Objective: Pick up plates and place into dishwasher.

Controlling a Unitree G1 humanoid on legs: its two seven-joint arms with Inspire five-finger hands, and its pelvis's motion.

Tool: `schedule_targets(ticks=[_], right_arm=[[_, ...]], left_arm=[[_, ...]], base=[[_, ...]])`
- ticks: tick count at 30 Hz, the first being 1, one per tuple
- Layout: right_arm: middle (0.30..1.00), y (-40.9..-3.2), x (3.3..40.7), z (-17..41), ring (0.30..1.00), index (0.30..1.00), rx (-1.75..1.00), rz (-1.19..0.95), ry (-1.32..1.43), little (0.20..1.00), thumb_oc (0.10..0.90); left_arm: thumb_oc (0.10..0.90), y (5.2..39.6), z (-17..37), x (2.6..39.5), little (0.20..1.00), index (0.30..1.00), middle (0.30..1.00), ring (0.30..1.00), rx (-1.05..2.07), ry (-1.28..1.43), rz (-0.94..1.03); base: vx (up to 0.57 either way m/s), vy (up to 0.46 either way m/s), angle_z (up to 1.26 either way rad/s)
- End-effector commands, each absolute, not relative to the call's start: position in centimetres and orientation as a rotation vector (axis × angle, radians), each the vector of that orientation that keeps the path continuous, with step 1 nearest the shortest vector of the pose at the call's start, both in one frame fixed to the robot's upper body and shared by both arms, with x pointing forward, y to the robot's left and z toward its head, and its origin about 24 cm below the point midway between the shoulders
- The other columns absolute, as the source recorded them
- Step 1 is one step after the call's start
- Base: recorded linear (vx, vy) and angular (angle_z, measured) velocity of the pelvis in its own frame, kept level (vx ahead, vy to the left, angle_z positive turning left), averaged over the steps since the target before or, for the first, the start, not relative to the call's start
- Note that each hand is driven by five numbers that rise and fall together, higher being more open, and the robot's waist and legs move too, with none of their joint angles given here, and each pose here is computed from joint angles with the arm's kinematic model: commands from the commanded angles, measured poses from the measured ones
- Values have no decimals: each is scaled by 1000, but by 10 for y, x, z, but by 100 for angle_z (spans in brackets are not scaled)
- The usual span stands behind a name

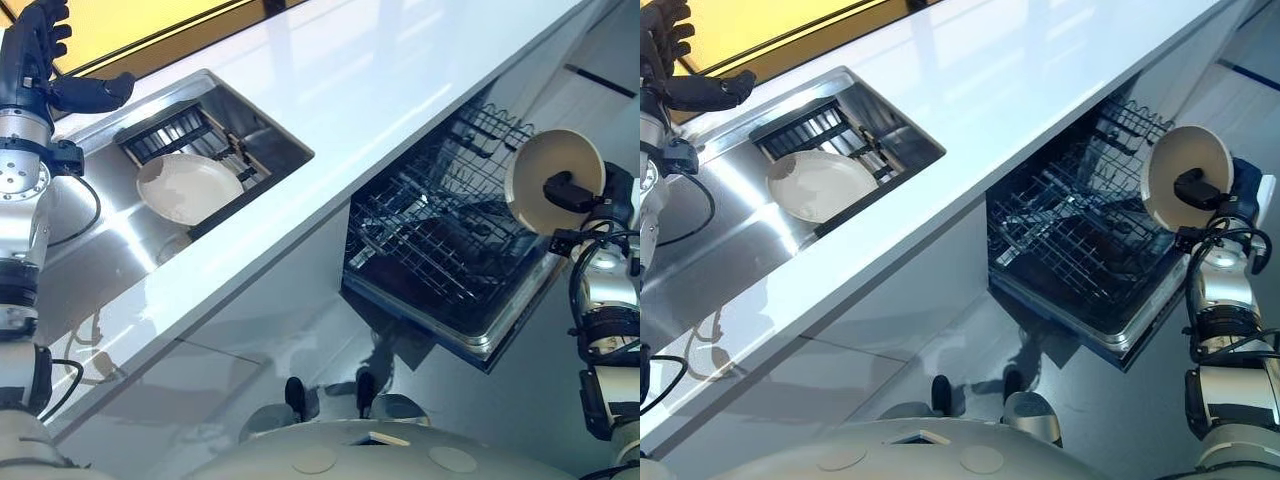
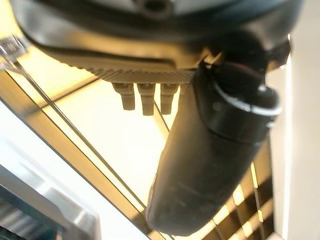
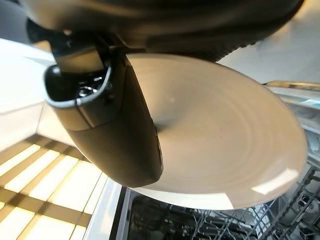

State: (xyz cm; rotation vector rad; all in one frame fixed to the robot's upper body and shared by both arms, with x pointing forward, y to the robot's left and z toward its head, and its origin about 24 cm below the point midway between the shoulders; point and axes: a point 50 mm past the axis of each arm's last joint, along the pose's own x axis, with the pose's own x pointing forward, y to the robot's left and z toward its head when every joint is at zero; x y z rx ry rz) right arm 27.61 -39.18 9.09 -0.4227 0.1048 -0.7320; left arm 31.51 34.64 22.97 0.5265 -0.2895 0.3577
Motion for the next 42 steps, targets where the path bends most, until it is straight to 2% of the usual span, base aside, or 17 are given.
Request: schedule_targets(ticks=[1,8,14,26,27,28,29,42], right_arm=[[300,-414,277,179,300,300,-617,-767,-199,200,100],[300,-420,281,199,300,300,-839,-771,-151,200,100],[300,-405,296,209,300,300,-986,-734,-130,200,100],[300,-403,313,187,300,300,-932,-734,117,200,100],[439,-404,313,184,439,439,-914,-732,138,362,262],[526,-404,313,178,526,526,-887,-723,164,464,364],[900,-404,313,175,900,900,-880,-721,175,900,800],[900,-407,298,145,900,900,-840,-731,208,900,800]], left_arm=[[800,368,286,291,900,900,900,900,550,-484,466],[800,374,302,287,900,900,900,900,515,-545,498],[800,379,316,281,900,900,900,900,507,-601,534],[800,378,345,281,900,900,900,900,506,-669,539],[800,377,346,281,900,900,900,900,504,-669,537],[800,376,347,282,900,900,900,900,500,-669,532],[800,375,348,283,900,900,900,900,502,-668,527],[800,366,335,286,900,900,900,900,527,-608,444]], base=[[-18,-29,38],[-80,-64,39],[-118,-66,21],[-63,-66,12],[11,-47,2],[12,-37,0],[29,-52,-1],[54,-18,-1]])
